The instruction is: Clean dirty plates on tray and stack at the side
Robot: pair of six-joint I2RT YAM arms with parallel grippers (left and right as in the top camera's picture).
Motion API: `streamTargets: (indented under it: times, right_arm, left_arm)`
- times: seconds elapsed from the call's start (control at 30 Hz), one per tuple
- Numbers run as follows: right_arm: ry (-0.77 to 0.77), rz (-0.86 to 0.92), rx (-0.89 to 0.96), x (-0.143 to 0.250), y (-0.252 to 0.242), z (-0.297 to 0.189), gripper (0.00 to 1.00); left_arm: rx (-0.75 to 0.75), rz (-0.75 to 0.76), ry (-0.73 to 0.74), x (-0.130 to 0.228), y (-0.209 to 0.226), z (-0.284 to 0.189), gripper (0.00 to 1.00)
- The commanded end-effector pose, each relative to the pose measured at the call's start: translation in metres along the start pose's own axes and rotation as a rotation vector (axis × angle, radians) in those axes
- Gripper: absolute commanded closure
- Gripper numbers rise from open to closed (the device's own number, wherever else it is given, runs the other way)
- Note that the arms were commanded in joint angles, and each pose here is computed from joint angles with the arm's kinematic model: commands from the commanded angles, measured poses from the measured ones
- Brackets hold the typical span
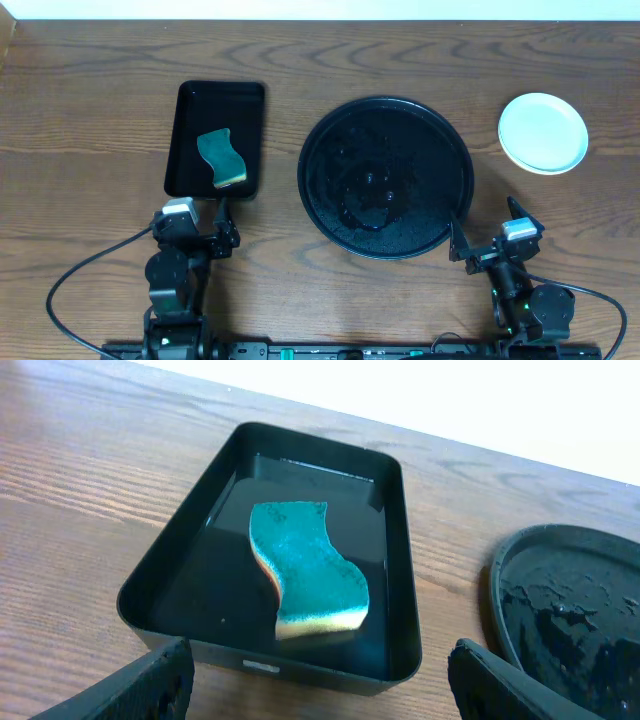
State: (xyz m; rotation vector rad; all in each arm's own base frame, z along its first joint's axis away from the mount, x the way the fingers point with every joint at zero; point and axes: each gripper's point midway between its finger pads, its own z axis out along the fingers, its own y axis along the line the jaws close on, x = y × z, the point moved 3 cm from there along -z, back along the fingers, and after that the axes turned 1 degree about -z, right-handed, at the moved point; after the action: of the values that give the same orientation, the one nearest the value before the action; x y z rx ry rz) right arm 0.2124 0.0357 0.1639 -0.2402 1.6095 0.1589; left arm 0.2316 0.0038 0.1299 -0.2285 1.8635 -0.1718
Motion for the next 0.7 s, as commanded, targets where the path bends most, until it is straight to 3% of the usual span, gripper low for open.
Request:
streamTargets:
  times: [0.0, 0.5, 0.67]
  right_arm:
    - [0.000, -0.013, -0.003, 0.001, 0.001, 0.000, 0.01]
    - [0.001, -0.013, -0.003, 0.001, 0.001, 0.000, 0.01]
    - [0.001, -0.013, -0.003, 0.001, 0.001, 0.000, 0.01]
  left_arm:
    - [0.011, 0.019, -0.046, -0.004, -0.001, -0.003, 0.18]
    - [0.015, 0.095, -0.077, 0.007, 0.001, -0.014, 0.18]
    - [0.027, 0.128, -0.149, -0.006, -0.002, -0.020, 0.18]
